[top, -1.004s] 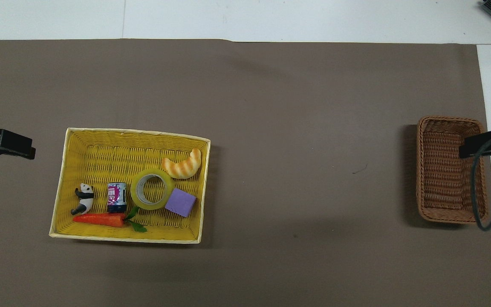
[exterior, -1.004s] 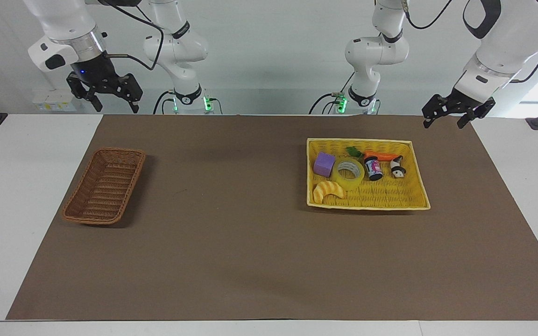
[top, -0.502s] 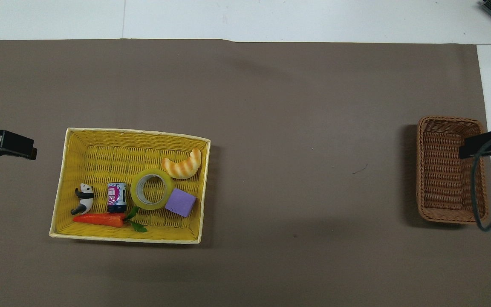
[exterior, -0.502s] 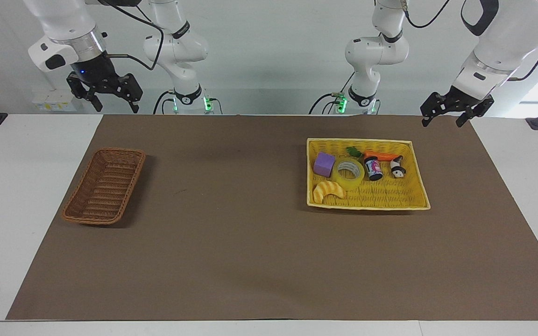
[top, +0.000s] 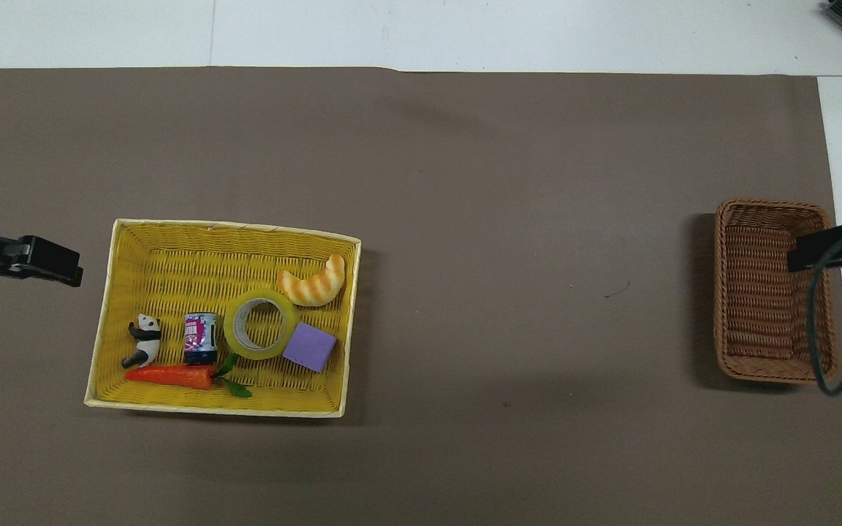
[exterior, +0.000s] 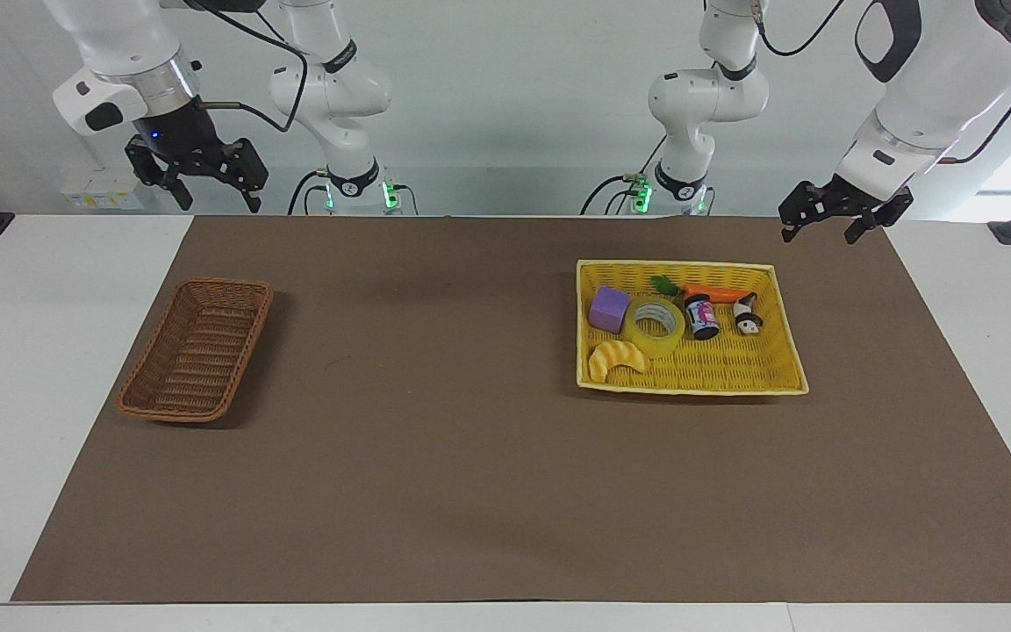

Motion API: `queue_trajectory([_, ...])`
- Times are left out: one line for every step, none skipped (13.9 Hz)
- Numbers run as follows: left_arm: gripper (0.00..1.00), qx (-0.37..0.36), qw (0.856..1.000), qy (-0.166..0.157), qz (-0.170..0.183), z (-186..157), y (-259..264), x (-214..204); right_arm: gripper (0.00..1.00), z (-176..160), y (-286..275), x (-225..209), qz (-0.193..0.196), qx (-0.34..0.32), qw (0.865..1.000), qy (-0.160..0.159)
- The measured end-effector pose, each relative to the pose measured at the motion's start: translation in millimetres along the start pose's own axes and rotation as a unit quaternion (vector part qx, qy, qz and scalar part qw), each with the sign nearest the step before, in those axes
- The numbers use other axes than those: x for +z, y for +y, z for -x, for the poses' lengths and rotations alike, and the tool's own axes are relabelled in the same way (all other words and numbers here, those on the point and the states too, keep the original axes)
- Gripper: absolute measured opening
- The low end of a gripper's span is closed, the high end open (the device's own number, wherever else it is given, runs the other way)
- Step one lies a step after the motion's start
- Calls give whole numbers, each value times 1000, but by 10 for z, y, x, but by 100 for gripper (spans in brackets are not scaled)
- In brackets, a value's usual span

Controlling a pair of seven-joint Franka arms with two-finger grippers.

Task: Move tape to another basket
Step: 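Reach the left gripper down into the yellow basket toward the tape roll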

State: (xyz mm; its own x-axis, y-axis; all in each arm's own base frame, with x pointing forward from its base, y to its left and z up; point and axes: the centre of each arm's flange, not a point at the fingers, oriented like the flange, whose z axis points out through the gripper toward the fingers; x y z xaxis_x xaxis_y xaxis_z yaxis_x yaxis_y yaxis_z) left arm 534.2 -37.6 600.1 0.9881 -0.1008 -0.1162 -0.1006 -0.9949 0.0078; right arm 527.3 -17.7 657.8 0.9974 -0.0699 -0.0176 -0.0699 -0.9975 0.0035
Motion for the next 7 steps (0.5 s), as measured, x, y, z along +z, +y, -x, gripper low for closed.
queue_trajectory([100, 7, 1000, -3, -1, 4, 78, 50, 100, 0, 0, 1, 0, 0, 1000, 0])
queue_trajectory([100, 15, 1000, -3, -2, 10, 170, 106, 100, 0, 0, 2, 0, 0, 1000, 0])
queue_trajectory([100, 26, 1000, -1, -4, 17, 285, 184, 100, 0, 0, 2, 0, 0, 1000, 0])
queue_trajectory([100, 38, 999, 5, -6, 29, 422, 285, 100, 0, 1, 2, 0, 0, 1000, 0])
queue_trajectory([100, 48, 999, 13, -7, 45, 541, 387, 100, 0, 2, 3, 0, 0, 1000, 0])
queue_trajectory([100, 56, 998, 19, -8, 58, 629, 506, 100, 0, 2, 4, 0, 0, 1000, 0])
queue_trajectory([100, 61, 998, 22, -9, 61, 685, 626, 100, 0, 2, 4, 0, 0, 1000, 0])
